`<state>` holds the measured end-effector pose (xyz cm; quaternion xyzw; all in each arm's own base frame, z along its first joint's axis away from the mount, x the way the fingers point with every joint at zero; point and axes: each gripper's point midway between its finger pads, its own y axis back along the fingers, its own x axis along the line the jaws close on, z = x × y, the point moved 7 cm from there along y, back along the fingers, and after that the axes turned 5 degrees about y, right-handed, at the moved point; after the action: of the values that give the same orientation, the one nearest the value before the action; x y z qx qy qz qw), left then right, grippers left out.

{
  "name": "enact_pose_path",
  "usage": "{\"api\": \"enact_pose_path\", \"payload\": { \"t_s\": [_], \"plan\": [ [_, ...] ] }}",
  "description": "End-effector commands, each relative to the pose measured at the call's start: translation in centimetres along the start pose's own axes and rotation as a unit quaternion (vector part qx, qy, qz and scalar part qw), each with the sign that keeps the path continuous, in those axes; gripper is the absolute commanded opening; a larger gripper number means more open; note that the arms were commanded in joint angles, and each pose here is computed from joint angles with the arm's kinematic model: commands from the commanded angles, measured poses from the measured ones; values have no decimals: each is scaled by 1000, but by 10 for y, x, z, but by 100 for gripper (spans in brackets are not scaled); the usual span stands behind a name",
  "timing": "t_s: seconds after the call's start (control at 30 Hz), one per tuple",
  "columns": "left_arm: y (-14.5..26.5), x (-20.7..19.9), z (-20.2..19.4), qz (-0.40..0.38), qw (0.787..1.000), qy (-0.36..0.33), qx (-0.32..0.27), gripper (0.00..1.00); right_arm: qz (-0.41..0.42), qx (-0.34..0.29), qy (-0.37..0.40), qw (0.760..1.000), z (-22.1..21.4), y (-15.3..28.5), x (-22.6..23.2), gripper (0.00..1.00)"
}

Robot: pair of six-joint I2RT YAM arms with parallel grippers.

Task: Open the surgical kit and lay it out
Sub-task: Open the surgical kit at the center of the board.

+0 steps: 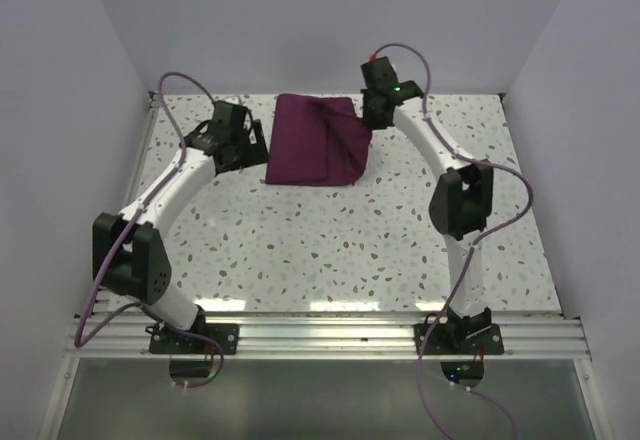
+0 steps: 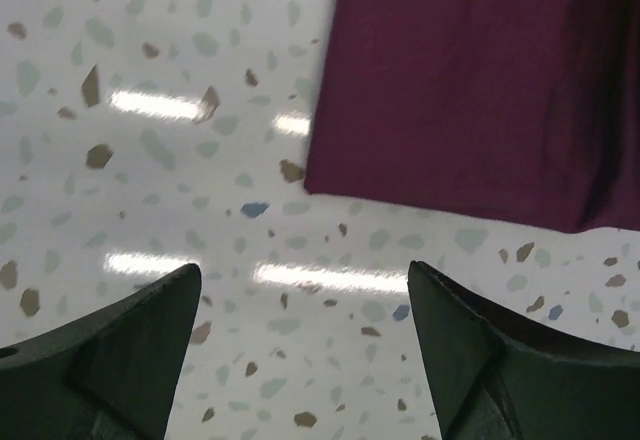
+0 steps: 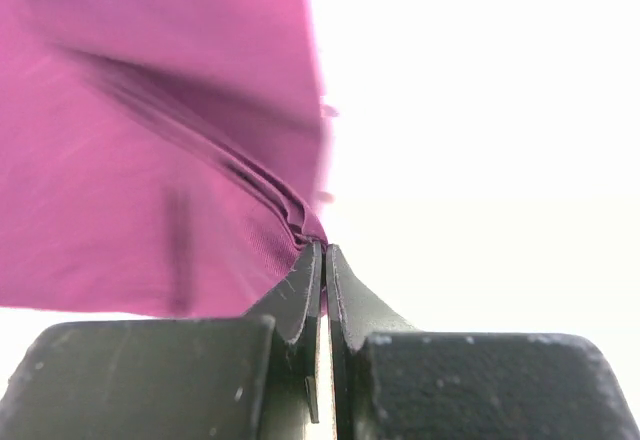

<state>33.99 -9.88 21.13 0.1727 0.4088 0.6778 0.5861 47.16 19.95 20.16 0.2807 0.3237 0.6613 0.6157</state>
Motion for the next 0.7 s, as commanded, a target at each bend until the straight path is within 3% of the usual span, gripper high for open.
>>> {"api": "enact_pose_path", "payload": {
  "t_s": [0.0,0.1,0.27,0.33,0.37,0.4,0.53,0.67],
  "plan": [
    [-24,-57,14,-26,998,-58,-25,88,-57,-25,-40,997,5,31,-57,0],
    [-39,-95,18,-38,996,-82,-28,88,-85,-4,-64,994,-15,27,-87,0],
    [-103,-142,-26,-19,989,-145,32,88,-118,45,-78,989,-47,8,-114,2],
    [-122,-156,-40,-14,987,-157,44,87,-129,73,-79,986,-58,-2,-120,37],
    [-127,-160,-43,-15,986,-158,48,87,-134,79,-81,984,-60,-4,-122,67],
    [-126,-170,-41,-25,986,-159,41,87,-140,88,-82,983,-64,-5,-125,79],
    [-135,-192,-58,-34,981,-185,40,86,-172,91,-94,976,-67,-3,-142,95],
    [-145,-185,-69,-7,981,-187,48,79,-180,75,-111,975,-56,7,-152,95]
  ]
}}
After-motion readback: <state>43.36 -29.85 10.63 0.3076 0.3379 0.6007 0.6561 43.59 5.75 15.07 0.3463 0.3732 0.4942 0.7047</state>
